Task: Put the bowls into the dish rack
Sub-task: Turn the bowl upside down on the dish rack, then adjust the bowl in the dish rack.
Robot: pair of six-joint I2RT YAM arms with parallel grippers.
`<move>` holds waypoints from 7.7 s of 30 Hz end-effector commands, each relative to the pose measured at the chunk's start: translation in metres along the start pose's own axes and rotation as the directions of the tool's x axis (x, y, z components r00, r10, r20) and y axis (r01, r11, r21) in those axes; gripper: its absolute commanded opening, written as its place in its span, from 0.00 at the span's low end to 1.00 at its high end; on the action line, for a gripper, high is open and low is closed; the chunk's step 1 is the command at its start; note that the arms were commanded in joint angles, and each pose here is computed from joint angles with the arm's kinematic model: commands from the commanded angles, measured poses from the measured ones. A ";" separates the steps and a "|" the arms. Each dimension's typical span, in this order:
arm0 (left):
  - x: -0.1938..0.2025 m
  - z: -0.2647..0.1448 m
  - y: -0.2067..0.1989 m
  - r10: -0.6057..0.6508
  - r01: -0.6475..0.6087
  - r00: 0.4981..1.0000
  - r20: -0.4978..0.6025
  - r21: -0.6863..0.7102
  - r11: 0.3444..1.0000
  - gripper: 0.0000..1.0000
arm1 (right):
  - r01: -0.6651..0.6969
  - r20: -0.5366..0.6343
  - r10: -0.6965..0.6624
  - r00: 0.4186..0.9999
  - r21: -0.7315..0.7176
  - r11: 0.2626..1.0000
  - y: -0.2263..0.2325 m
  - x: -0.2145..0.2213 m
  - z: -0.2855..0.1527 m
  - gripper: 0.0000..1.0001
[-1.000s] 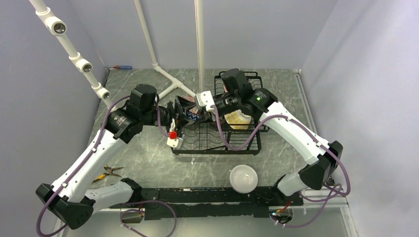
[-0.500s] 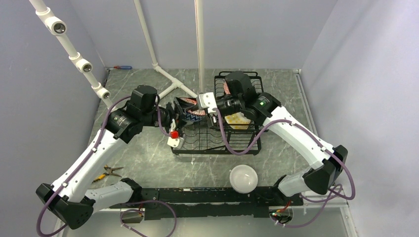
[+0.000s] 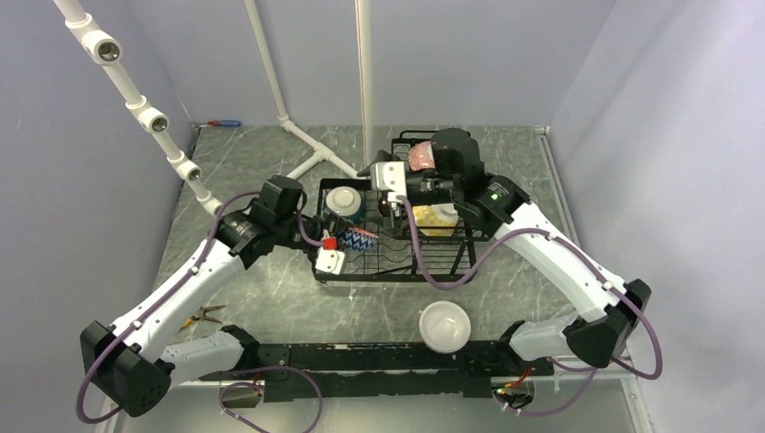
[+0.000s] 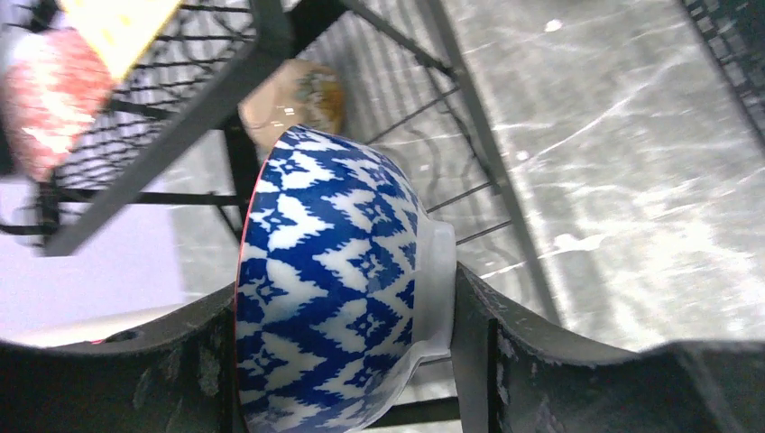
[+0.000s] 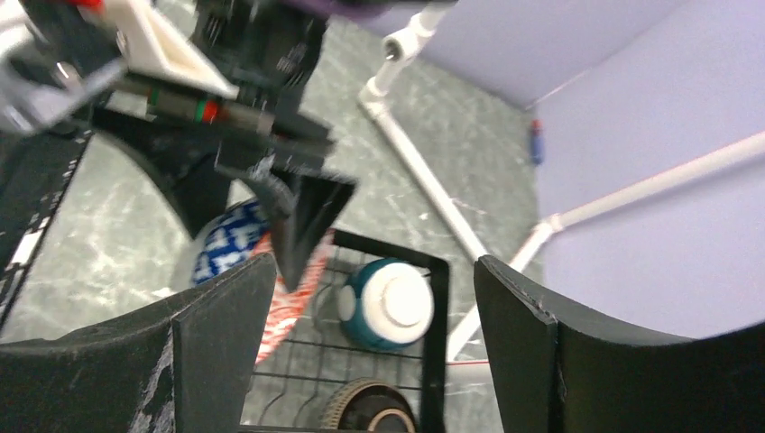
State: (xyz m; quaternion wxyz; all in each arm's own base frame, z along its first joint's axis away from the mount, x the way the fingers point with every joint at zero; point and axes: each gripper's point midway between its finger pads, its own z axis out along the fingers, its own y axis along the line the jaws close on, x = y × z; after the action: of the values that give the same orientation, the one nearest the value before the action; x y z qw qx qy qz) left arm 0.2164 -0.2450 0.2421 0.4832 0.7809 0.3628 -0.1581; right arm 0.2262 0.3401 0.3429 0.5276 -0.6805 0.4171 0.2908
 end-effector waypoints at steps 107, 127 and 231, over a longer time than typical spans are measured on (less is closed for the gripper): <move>0.138 0.057 -0.043 -0.989 0.811 -0.124 -0.076 -0.582 -0.057 0.94 | 0.002 0.092 -0.043 0.995 0.403 0.915 -0.044 -0.032 -0.050 1.00; 0.070 0.091 -0.002 -0.972 0.889 0.231 -0.049 -0.395 0.231 0.75 | 0.000 0.107 -0.046 0.993 0.396 0.918 -0.043 -0.036 -0.050 1.00; -0.107 0.164 -0.157 -0.015 -0.041 0.995 0.096 0.548 0.835 0.80 | -0.041 0.126 -0.021 0.992 0.463 0.885 -0.037 -0.046 -0.075 1.00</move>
State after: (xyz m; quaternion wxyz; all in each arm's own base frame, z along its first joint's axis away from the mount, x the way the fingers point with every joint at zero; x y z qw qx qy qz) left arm 0.0498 -0.3905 0.1356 0.3086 0.8509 0.2825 -0.3177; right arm 0.2349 0.2939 0.4057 0.6781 -0.5255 0.4523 0.2437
